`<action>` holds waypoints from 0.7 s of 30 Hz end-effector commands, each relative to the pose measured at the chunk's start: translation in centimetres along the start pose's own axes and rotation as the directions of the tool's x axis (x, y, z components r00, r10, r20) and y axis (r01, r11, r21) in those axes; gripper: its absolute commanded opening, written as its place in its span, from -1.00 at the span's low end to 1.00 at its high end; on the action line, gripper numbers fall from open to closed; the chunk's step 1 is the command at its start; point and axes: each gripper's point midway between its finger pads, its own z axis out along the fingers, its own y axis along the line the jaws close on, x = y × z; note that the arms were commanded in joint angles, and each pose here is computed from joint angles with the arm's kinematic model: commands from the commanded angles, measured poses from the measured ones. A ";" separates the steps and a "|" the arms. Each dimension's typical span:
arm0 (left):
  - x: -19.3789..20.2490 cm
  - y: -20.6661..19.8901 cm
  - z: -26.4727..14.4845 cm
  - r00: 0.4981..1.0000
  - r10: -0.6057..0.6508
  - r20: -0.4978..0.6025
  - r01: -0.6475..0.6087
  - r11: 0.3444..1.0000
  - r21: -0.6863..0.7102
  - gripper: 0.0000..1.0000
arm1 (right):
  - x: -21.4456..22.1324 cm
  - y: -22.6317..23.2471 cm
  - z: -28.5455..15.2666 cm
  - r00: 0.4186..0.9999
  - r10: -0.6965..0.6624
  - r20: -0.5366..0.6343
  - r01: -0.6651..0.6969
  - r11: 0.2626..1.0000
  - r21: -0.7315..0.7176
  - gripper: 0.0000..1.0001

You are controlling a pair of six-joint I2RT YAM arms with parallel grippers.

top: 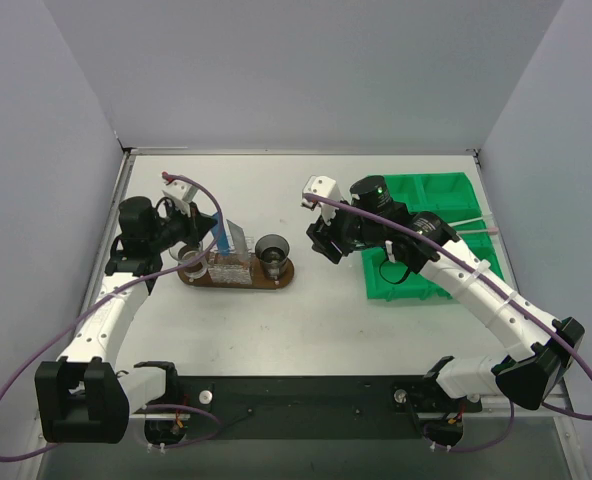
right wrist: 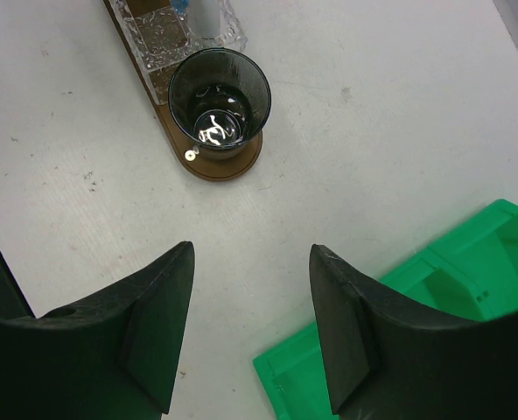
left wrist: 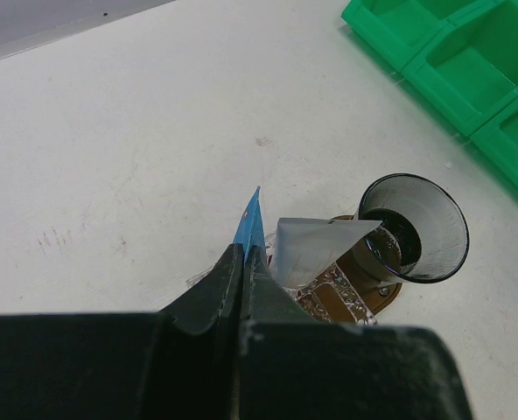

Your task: Prepare toiletry sets of a toothbrush and toothpaste on the tray

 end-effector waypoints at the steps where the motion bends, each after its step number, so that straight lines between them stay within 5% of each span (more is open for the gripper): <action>1: -1.7 -0.4 0.4 0.996 0.059 0.068 -0.062 0.998 0.032 -1.00 | -0.4 -0.1 0.0 1.000 -0.004 0.026 0.004 1.000 -0.005 0.01; 21: 0.7 -0.3 1.3 0.997 0.066 0.037 -0.068 0.996 0.054 -1.00 | -0.1 -0.1 0.4 1.000 -0.003 0.015 0.003 1.000 -0.011 0.01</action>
